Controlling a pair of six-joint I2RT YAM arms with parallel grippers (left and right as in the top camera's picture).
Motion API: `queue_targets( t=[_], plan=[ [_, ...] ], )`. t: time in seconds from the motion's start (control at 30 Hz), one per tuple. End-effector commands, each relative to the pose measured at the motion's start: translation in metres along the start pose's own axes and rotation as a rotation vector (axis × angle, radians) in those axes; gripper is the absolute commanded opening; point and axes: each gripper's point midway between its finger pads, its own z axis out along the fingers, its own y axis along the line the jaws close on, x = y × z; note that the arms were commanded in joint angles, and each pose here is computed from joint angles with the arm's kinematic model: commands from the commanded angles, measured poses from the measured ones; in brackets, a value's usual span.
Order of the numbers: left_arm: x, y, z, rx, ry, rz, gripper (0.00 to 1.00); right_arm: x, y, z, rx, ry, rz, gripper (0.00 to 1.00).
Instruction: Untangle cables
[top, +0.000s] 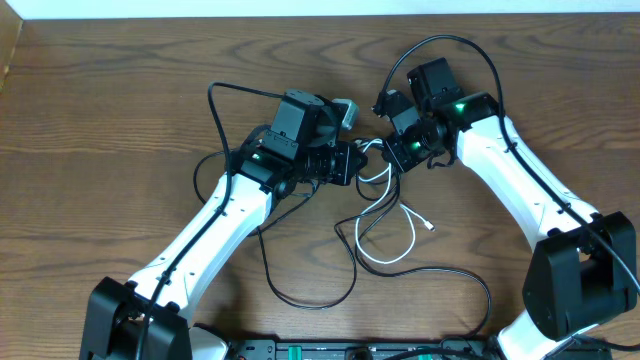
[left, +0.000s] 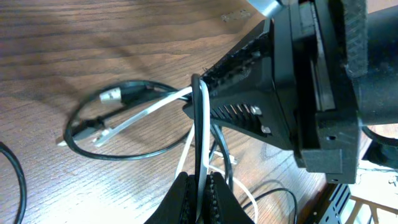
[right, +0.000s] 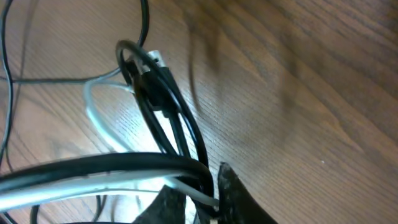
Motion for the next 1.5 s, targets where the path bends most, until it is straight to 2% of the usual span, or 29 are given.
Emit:
queue_targets(
  t=[0.0, 0.13, 0.2, 0.27, 0.3, 0.4, 0.53, 0.6, 0.67, 0.73, 0.9, 1.0, 1.17, 1.2, 1.27, 1.47],
  plan=[
    [-0.01, 0.012, -0.007, -0.093, -0.058, 0.008, 0.08, 0.001, 0.007, -0.01, -0.01, -0.004, -0.009, 0.18],
    [-0.017, 0.045, -0.014, -0.286, -0.109, -0.001, 0.07, 0.012, 0.018, -0.011, -0.07, 0.034, -0.038, 0.23],
    [-0.015, 0.054, -0.016, -0.331, -0.104, -0.009, 0.08, 0.013, 0.016, -0.012, -0.063, 0.035, -0.034, 0.21],
    [-0.01, 0.048, -0.014, -0.297, -0.082, -0.012, 0.08, 0.009, 0.014, -0.012, -0.061, 0.018, -0.033, 0.22],
    [-0.008, 0.042, -0.012, -0.258, -0.069, -0.012, 0.08, 0.005, 0.015, -0.012, -0.059, 0.003, -0.041, 0.29],
    [0.001, 0.008, -0.007, -0.063, -0.009, 0.001, 0.07, -0.008, 0.014, -0.011, -0.051, -0.045, -0.062, 0.29],
    [-0.007, -0.019, -0.013, 0.066, -0.032, 0.041, 0.07, -0.009, 0.014, -0.011, -0.05, -0.05, -0.064, 0.3],
    [-0.011, -0.024, -0.019, 0.074, -0.057, 0.057, 0.07, -0.008, 0.014, -0.011, -0.05, -0.047, -0.062, 0.27],
    [-0.017, -0.032, -0.029, 0.083, -0.092, 0.078, 0.07, -0.008, 0.014, -0.011, -0.05, -0.046, -0.062, 0.18],
    [-0.019, -0.032, -0.032, 0.077, -0.106, 0.083, 0.08, -0.008, 0.014, -0.011, -0.051, -0.044, -0.061, 0.18],
    [-0.024, -0.019, -0.032, -0.002, -0.132, 0.075, 0.08, 0.0, 0.015, -0.011, -0.056, -0.016, -0.05, 0.22],
    [-0.021, -0.004, -0.032, -0.08, -0.126, 0.054, 0.08, -0.007, 0.019, -0.027, -0.048, -0.062, -0.059, 0.33],
    [-0.021, -0.004, -0.032, -0.079, -0.127, 0.055, 0.07, -0.011, 0.022, -0.039, -0.042, -0.093, -0.051, 0.36],
    [-0.021, -0.004, -0.032, -0.079, -0.127, 0.055, 0.08, -0.01, 0.023, -0.039, -0.043, -0.091, -0.052, 0.41],
    [-0.022, -0.005, -0.032, -0.078, -0.13, 0.056, 0.08, -0.008, 0.022, -0.037, -0.041, -0.08, -0.048, 0.43],
    [-0.025, -0.012, -0.039, -0.06, -0.15, 0.069, 0.08, -0.005, 0.019, -0.031, -0.034, -0.073, -0.046, 0.44]
  ],
)
